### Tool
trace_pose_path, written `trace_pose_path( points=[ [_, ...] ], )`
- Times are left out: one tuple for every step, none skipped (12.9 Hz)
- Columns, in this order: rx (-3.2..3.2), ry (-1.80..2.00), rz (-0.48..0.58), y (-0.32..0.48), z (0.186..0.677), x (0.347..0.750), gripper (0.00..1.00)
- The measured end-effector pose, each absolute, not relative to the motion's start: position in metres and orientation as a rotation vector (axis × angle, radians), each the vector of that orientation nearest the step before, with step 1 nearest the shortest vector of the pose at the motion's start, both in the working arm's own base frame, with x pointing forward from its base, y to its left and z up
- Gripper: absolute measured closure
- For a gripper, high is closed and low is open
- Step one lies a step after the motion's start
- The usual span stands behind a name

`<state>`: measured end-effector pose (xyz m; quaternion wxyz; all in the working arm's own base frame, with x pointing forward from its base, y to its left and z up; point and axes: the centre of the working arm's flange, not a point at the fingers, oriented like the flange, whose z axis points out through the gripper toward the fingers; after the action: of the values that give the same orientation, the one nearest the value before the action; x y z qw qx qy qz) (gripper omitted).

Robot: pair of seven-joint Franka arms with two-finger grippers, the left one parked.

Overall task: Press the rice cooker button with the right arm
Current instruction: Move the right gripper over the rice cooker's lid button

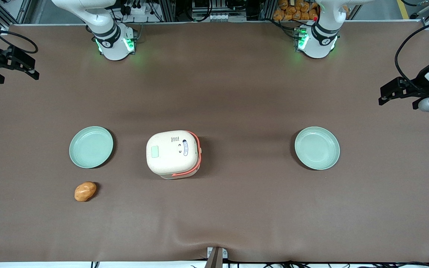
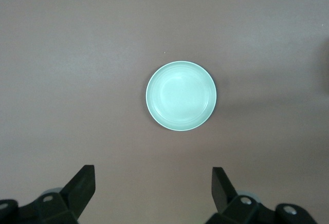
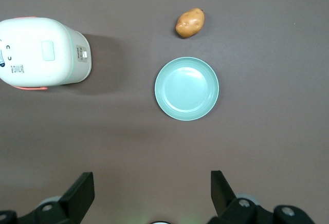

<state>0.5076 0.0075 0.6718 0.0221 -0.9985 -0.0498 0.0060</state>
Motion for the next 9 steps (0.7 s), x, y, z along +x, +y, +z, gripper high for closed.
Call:
trace_pose_path(
  points=[
    [-3.091, -0.159, 0.021, 0.005, 0.672, 0.508, 0.00],
    [-3.089, -0.172, 0.024, 0.005, 0.671, 0.507, 0.00],
    [-3.088, -0.187, 0.025, 0.004, 0.671, 0.508, 0.00],
    [-3.087, -0.198, 0.026, 0.004, 0.670, 0.510, 0.00],
    [-3.088, -0.203, 0.025, 0.004, 0.670, 0.513, 0.00],
    [-3.087, -0.206, 0.025, 0.005, 0.669, 0.516, 0.00],
    [-3.085, -0.207, 0.029, 0.005, 0.668, 0.519, 0.00],
    [-3.083, -0.209, 0.037, 0.006, 0.665, 0.522, 0.00],
    [-3.080, -0.214, 0.046, 0.007, 0.662, 0.524, 0.00]
  ],
)
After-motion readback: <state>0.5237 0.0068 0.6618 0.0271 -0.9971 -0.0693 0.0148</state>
